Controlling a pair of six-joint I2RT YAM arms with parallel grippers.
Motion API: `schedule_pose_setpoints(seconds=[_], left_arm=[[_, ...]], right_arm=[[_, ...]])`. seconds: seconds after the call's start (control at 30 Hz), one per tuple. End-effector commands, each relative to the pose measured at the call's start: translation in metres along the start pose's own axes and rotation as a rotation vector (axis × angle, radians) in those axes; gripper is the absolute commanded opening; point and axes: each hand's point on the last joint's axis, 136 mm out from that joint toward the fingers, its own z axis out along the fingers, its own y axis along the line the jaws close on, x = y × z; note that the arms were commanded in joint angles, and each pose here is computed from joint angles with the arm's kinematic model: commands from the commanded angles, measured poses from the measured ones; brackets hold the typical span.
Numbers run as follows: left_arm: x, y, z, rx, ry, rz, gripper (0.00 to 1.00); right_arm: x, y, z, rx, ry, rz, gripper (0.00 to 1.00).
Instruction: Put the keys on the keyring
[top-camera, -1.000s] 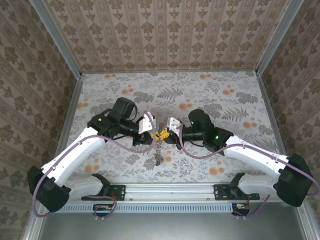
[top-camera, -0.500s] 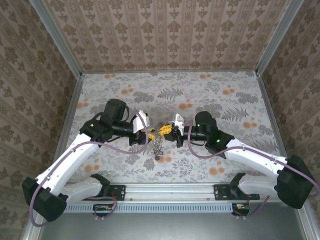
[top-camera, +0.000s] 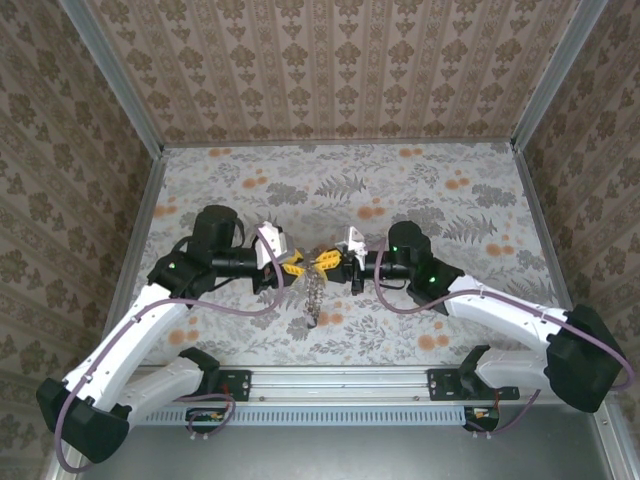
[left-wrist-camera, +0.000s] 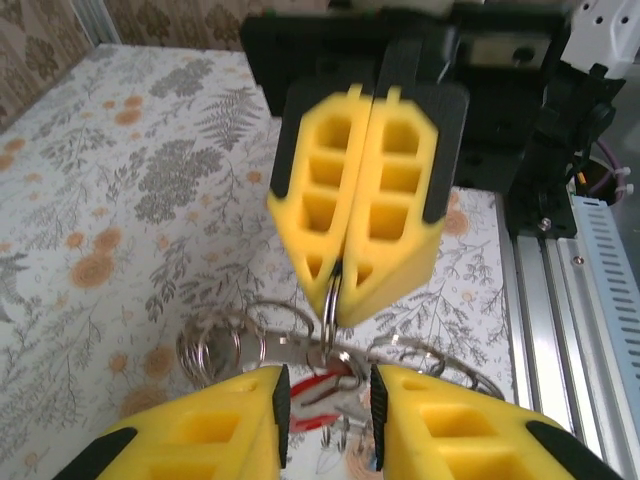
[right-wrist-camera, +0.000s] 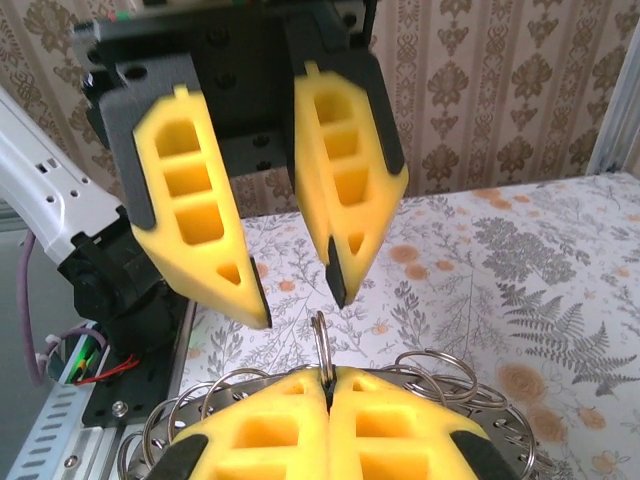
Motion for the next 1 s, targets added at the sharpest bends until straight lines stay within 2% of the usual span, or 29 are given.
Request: schedule_pose_setpoints(seconds=[0.0,0.07,0.17,0.27,0.6,0.97], left_arm=[[-0.018,-0.002,-0.003,0.029,-0.069,0.016,0.26],[-0.014,-0.002,-0.001,0.037,-0.054,0.008,0.26],[-0.001,-0.002,0.002,0.030,-0.016,-0.013,0.33],[0.004,-0.004,0.004,0.030,-0.041,-0.038,0.39],[0.020,-0.006,0.010,0.006,-0.094,-0.062,0.45],[0.008,-0.007,0.027,0.037,-0.166,-0.062,0.46]], right_arm=[[-0.036,0.003,0.002,-0.032,-0.091,-0.062,0.00],[-0.038,0.002,0.003,-0.031,-0.094,-0.063,0.00],[-0.041,0.002,0.002,-0.023,-0.091,-0.064,0.00],[-0.044,0.004,-0.001,-0.028,-0.073,-0.072,0.00],[-0.052,0.014,-0.013,-0.047,-0.056,-0.079,0.00],[-0.052,0.014,-0.013,-0.043,-0.052,-0.073,0.00]])
